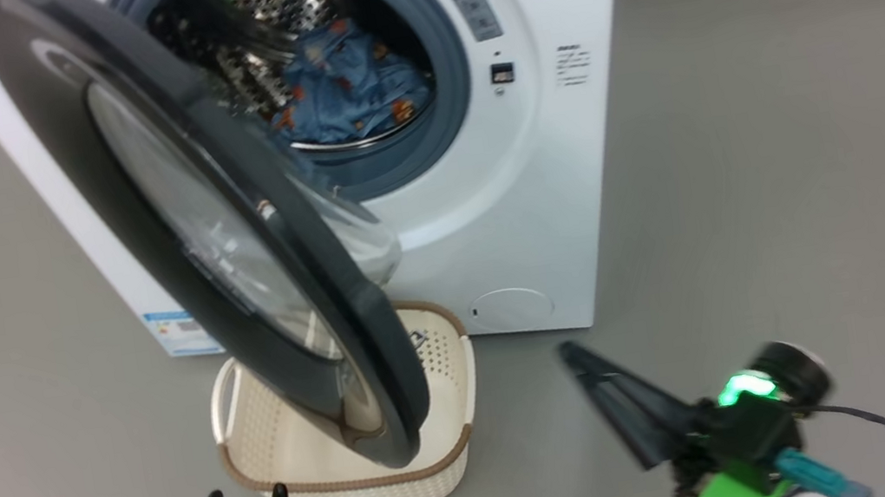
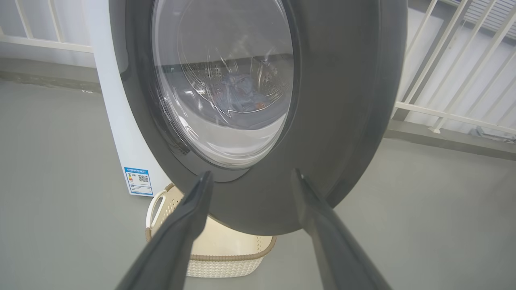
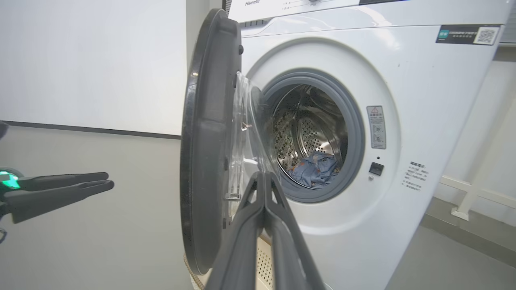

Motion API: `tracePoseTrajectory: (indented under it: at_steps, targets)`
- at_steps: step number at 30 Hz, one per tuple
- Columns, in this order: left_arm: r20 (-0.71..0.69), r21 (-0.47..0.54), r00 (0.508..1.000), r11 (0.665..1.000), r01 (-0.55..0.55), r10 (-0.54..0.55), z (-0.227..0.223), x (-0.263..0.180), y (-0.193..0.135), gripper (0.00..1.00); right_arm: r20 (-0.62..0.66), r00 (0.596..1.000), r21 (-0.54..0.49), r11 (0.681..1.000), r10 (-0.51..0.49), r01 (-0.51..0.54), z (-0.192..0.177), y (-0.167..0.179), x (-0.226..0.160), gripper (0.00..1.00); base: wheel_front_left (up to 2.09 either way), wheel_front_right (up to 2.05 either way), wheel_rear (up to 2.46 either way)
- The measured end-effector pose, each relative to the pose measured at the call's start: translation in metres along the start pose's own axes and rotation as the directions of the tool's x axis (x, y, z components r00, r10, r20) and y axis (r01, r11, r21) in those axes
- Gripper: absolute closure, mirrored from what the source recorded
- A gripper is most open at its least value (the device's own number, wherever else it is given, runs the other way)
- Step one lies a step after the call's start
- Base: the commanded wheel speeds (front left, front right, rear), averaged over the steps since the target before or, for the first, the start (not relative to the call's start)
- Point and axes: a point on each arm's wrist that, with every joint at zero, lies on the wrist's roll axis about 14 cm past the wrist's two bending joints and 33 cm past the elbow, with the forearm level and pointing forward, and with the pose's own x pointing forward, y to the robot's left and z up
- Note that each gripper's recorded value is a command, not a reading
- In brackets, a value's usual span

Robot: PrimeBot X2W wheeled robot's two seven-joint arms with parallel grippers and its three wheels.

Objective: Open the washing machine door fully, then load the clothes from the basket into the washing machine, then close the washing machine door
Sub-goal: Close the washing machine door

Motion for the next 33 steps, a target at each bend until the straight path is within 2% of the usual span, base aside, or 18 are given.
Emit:
tracePoseTrajectory:
  at_steps: [6, 12, 18, 25, 33]
  targets:
    - [0.003, -0.001, 0.999, 0.999, -0.037, 0.037, 0.001, -0.004, 0.008, 0.0, 0.035, 0.978, 0.027, 0.978, 0.206, -0.207, 0.005, 0.051, 0.027, 1.0, 0.0, 0.0, 0.0]
    - [0.01, 0.001, 0.998, 0.998, -0.067, 0.067, 0.004, -0.007, 0.014, 0.0, 0.046, 0.931, 0.066, 0.928, 0.363, -0.366, 0.002, 0.095, 0.043, 1.0, 0.0, 0.0, 0.0]
    - [0.008, 0.006, 0.994, 0.994, -0.11, 0.11, 0.004, -0.015, 0.024, 0.0, 0.028, 0.878, 0.102, 0.872, 0.479, -0.479, -0.011, 0.129, 0.048, 1.0, 0.0, 0.0, 0.0]
    - [0.006, 0.01, 0.987, 0.987, -0.162, 0.162, 0.004, -0.025, 0.035, 0.0, -0.002, 0.849, 0.125, 0.843, 0.528, -0.523, -0.027, 0.14, 0.058, 1.0, 0.0, 0.0, 0.0]
    - [0.004, 0.007, 0.979, 0.979, -0.203, 0.203, 0.003, -0.032, 0.041, 0.0, -0.057, 0.849, 0.147, 0.845, 0.526, -0.514, -0.052, 0.144, 0.066, 1.0, 0.0, 0.0, 0.0]
